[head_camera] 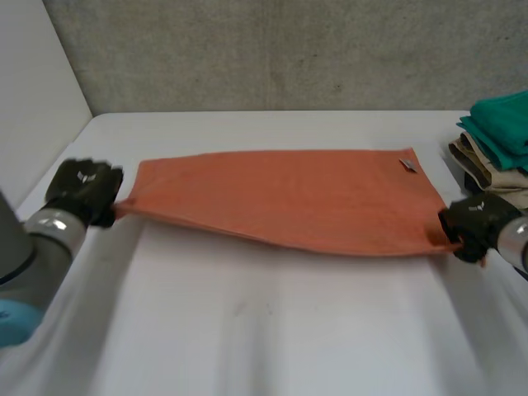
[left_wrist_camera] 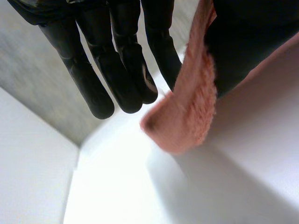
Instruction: Fold the laundry.
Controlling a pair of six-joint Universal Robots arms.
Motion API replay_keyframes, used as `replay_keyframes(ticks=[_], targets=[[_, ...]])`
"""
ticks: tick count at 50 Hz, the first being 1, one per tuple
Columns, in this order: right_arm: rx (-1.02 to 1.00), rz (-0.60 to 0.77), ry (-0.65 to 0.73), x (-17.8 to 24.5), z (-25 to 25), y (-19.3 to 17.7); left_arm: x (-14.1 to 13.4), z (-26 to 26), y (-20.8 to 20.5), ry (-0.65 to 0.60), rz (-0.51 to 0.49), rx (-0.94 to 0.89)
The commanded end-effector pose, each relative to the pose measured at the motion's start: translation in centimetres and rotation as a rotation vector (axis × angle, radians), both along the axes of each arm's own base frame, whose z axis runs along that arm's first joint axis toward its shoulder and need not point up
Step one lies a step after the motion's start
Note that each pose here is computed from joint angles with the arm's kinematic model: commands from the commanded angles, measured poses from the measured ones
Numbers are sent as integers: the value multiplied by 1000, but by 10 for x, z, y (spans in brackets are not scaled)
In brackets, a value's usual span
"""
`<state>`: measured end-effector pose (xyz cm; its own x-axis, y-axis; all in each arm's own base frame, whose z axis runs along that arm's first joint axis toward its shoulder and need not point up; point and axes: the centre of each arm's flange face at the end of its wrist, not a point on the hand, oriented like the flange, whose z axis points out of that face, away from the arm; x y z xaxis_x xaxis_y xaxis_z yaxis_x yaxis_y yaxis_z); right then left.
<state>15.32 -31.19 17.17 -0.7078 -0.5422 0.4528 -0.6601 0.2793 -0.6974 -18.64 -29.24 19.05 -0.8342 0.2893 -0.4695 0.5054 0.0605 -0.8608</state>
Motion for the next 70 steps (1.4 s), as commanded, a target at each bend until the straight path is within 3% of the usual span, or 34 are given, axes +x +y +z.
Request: replay_keyframes(ticks=[1, 4, 7, 16, 20, 26, 36, 44, 51, 56, 63, 70], targets=[[293, 183, 243, -14, 13, 63, 29, -23, 62, -308, -40, 353], [322, 206, 261, -16, 15, 68, 31, -32, 77, -379, -84, 447], [271, 199, 250, -15, 17, 61, 30, -30, 71, -379, -87, 409], [-44, 156, 187, 17, 5, 1, -6, -22, 14, -217, -97, 65], [-146, 137, 194, 34, -2, -25, -16, -22, -17, -148, -36, -25], [-308, 98, 219, 50, -9, -69, -13, -36, -56, -173, 139, -53], [-516, 69, 199, 66, -33, -121, -43, -48, -76, -157, 90, -96], [-505, 27, 112, 76, -19, -99, -63, -45, -71, -124, 8, -134], [-436, -8, -97, 64, 17, -58, -49, -25, -54, -121, 25, -140], [-286, -14, -188, 29, 17, -31, -38, -26, -34, -129, 34, -110], [-87, -37, -224, -4, -5, -11, -34, -33, -20, -129, 26, -107], [-67, -51, -222, -9, -26, -17, -38, -34, -19, -124, 12, -120]])
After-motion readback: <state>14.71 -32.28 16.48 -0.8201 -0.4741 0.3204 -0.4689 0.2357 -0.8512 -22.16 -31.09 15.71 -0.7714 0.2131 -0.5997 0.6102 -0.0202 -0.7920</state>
